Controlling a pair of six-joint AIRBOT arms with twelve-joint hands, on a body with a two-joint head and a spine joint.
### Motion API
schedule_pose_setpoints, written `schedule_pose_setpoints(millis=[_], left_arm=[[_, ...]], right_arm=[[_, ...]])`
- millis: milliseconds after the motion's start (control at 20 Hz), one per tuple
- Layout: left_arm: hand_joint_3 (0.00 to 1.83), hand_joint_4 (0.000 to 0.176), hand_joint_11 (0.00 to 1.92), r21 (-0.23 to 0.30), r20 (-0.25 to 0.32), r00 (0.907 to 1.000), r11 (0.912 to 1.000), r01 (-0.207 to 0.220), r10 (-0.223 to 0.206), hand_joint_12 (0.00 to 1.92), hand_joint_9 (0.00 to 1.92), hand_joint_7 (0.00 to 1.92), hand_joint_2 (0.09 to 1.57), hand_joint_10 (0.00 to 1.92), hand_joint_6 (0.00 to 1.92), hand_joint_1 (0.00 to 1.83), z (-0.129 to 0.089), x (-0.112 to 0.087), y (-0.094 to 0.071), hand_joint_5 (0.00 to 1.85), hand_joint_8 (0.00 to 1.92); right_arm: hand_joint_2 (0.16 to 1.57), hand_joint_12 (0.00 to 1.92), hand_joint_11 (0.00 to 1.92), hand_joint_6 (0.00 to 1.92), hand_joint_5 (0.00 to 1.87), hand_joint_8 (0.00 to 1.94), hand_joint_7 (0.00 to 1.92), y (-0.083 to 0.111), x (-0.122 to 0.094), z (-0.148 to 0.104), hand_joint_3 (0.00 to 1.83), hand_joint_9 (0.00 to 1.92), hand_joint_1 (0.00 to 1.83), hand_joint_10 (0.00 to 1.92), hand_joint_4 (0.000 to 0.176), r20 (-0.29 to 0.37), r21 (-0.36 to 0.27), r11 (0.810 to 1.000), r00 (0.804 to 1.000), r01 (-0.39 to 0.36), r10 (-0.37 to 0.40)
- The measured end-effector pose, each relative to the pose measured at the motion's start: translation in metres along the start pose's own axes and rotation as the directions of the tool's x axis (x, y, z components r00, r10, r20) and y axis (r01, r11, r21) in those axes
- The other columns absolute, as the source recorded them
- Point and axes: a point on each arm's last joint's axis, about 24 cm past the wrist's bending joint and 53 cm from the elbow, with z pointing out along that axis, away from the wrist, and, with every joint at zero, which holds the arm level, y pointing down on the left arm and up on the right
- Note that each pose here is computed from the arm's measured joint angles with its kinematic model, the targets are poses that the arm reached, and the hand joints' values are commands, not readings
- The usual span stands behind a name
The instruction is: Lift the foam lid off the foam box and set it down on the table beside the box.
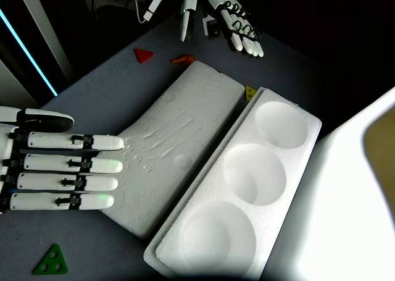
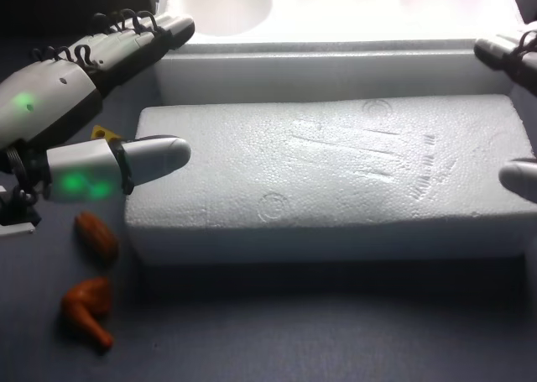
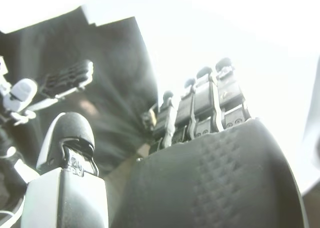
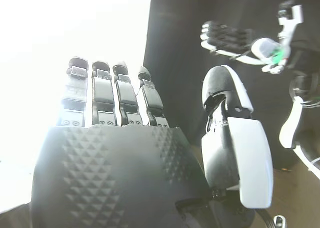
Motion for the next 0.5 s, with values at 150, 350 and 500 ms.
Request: schedule_pose_setpoints(millis=[150,350,500], left_arm=[[0.00,0.049,0.00,-0.005,-0.017,0.9998,1.0000,-0.008,0.008,0.00,0.00,0.00,1.20,0.00,0.00,0.34,0.007,0.003,0.001,0.00,0.00],[0.00,0.015,0.00,0.044,-0.041,0.9989,0.9988,-0.023,0.024,0.00,0.00,0.00,1.21,0.00,0.00,0.29,0.020,0.007,-0.011,0.00,0.00],[0.00,0.036,0.00,0.047,-0.070,0.9971,0.9985,-0.028,0.031,0.00,0.00,0.00,1.22,0.00,0.00,0.27,0.025,0.015,-0.012,0.00,0.00]], right_arm=[[1.29,0.03,0.05,0.00,0.00,0.00,0.00,0.000,0.000,0.010,0.01,0.00,0.28,0.00,0.046,-0.002,-0.003,1.000,1.000,0.001,-0.001],[1.34,0.57,0.00,0.00,0.00,0.00,0.00,0.010,0.005,0.028,0.00,0.00,0.35,0.00,0.022,-0.015,-0.047,0.999,1.000,0.019,-0.019],[1.31,0.27,0.00,0.00,0.00,0.00,0.00,0.010,0.015,0.036,0.00,0.00,0.22,0.00,0.038,-0.048,-0.052,0.998,0.998,0.028,-0.031]])
